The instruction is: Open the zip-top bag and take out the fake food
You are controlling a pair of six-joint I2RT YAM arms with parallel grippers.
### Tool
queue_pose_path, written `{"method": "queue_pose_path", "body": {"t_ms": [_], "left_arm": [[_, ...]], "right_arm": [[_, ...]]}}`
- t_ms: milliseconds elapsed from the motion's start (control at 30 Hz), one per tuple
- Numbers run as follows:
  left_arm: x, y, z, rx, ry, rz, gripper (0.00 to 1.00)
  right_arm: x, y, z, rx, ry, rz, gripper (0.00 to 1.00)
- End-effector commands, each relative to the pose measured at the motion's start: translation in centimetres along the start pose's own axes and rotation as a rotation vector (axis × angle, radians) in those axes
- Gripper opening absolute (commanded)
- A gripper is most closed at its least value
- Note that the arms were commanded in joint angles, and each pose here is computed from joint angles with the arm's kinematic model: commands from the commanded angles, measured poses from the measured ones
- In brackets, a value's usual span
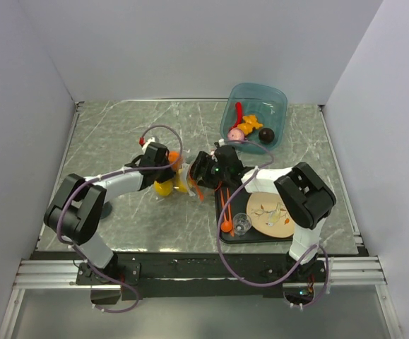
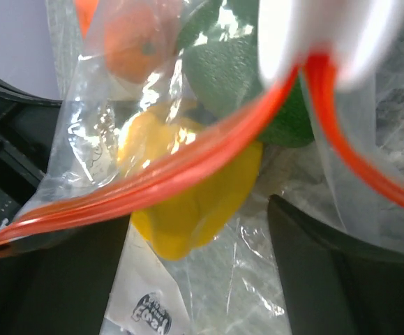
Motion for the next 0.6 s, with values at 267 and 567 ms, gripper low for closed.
{"method": "queue_pose_path", "body": {"t_ms": [267, 567], "left_arm": [[2.1, -0.2, -0.8, 0.050, -0.022, 0.028, 0.01], [1.7, 0.0, 2.8, -0.070, 0.023, -0.002, 0.01]], "right_arm": [[-0.3, -2.3, 2.2, -0.009, 0.064, -0.011, 0.79], [-1.2, 0.2, 3.2, 0.004, 0.104, -0.076, 0.41]]}}
Point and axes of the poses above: each gripper's point midway between its finger pads, its own y axis back along the fingers, its own z axis along the line the jaws close on, x = y × z, the point moved 3 cm from there along y, back along the fingers, and after that the axes turned 6 degrees about -y, right-handed, at the moved point
